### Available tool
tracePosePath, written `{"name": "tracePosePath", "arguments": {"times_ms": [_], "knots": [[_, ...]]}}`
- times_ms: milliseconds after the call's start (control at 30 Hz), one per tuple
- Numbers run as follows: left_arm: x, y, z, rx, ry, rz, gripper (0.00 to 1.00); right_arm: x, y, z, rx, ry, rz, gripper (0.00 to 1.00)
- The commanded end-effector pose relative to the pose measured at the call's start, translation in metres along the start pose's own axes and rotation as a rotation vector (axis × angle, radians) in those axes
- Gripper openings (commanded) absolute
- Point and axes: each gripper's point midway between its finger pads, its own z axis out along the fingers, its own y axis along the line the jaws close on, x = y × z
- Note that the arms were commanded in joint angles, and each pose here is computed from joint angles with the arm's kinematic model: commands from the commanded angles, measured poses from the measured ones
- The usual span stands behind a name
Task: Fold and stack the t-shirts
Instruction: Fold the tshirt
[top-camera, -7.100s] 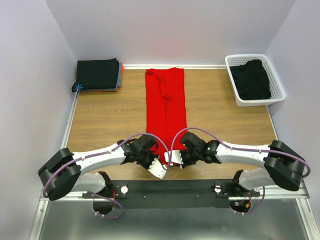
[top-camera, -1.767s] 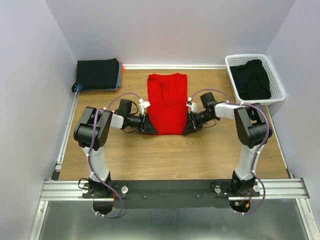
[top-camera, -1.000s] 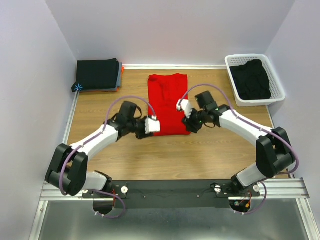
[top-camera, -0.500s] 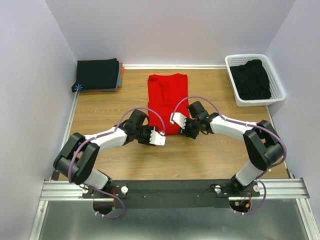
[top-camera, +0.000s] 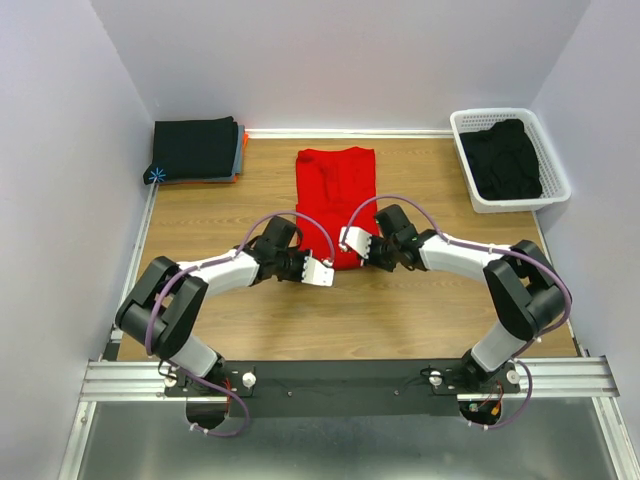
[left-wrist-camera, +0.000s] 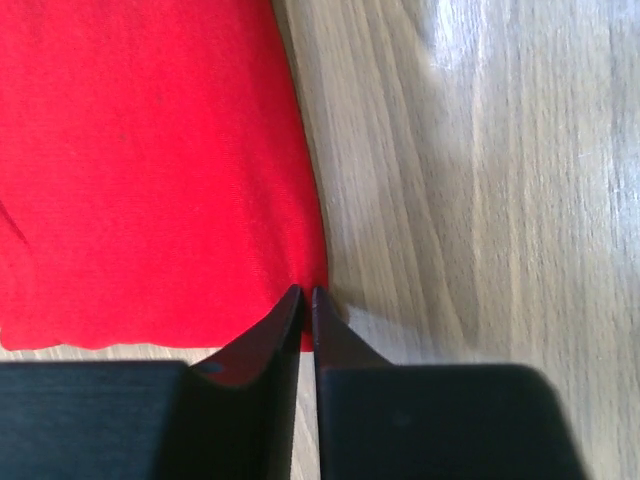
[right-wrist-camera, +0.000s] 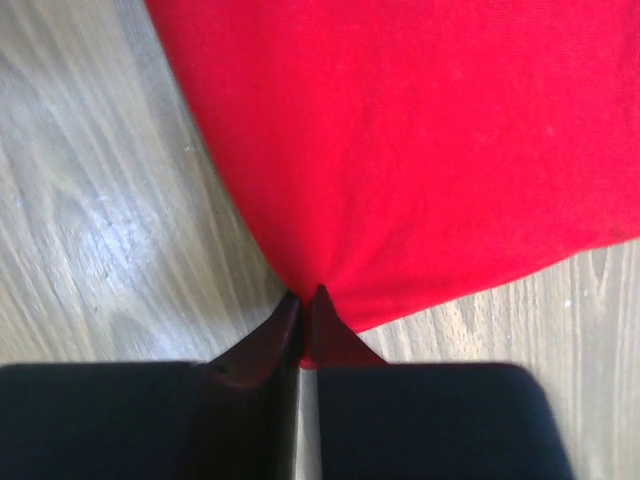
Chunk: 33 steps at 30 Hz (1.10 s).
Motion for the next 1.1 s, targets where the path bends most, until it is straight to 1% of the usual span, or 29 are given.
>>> {"name": "tracePosePath", "arguments": {"times_ms": [0, 33, 167, 200, 233, 300, 333, 400, 600, 733, 833, 900, 933, 1000, 1033, 1067], "knots": [[0.007, 0.002, -0.001, 0.006, 0.048, 0.018, 0.07, 0.020, 0.005, 0.003, 0.002, 0.075, 0.015, 0.01], [0.006, 0.003, -0.002, 0.002, 0.046, 0.019, 0.00, 0.017, 0.002, 0.001, 0.014, 0.067, 0.019, 0.01], [-0.008, 0.017, -0.012, -0.018, 0.019, 0.008, 0.00, -0.004, -0.012, -0.014, 0.047, 0.024, 0.058, 0.01], [-0.017, 0.030, -0.019, -0.040, 0.011, -0.003, 0.00, -0.010, -0.014, -0.021, 0.055, 0.017, 0.066, 0.01], [-0.023, 0.038, -0.024, -0.054, 0.002, -0.003, 0.00, -0.021, -0.023, -0.027, 0.075, -0.004, 0.075, 0.01], [-0.032, 0.051, -0.037, -0.070, -0.009, -0.013, 0.00, -0.032, -0.033, -0.037, 0.093, -0.017, 0.083, 0.01], [-0.043, 0.069, -0.047, -0.106, -0.032, -0.010, 0.00, -0.035, -0.035, -0.044, 0.095, -0.016, 0.089, 0.01], [-0.057, 0.086, -0.063, -0.133, -0.059, -0.006, 0.00, -0.047, -0.050, -0.056, 0.126, -0.039, 0.090, 0.01], [-0.081, 0.101, -0.094, -0.173, -0.096, 0.006, 0.00, -0.064, -0.069, -0.090, 0.154, -0.036, 0.099, 0.00], [-0.098, 0.095, -0.117, -0.184, -0.136, 0.023, 0.00, -0.076, -0.055, -0.118, 0.082, -0.063, 0.108, 0.00], [-0.108, 0.080, -0.134, -0.153, -0.167, 0.010, 0.00, -0.078, -0.038, -0.138, 0.033, -0.075, 0.116, 0.00], [-0.114, 0.062, -0.144, -0.118, -0.174, 0.002, 0.00, -0.074, -0.015, -0.149, -0.040, -0.067, 0.128, 0.01], [-0.118, 0.056, -0.148, -0.110, -0.185, 0.005, 0.00, -0.077, -0.007, -0.162, -0.047, -0.087, 0.123, 0.01], [-0.126, 0.043, -0.161, -0.096, -0.210, -0.013, 0.00, -0.083, 0.015, -0.177, -0.112, -0.104, 0.126, 0.01], [-0.133, 0.037, -0.165, -0.078, -0.240, -0.014, 0.00, -0.086, 0.022, -0.183, -0.131, -0.115, 0.126, 0.00], [-0.136, 0.032, -0.169, -0.066, -0.251, -0.041, 0.00, -0.087, 0.031, -0.192, -0.160, -0.127, 0.129, 0.01]]}}
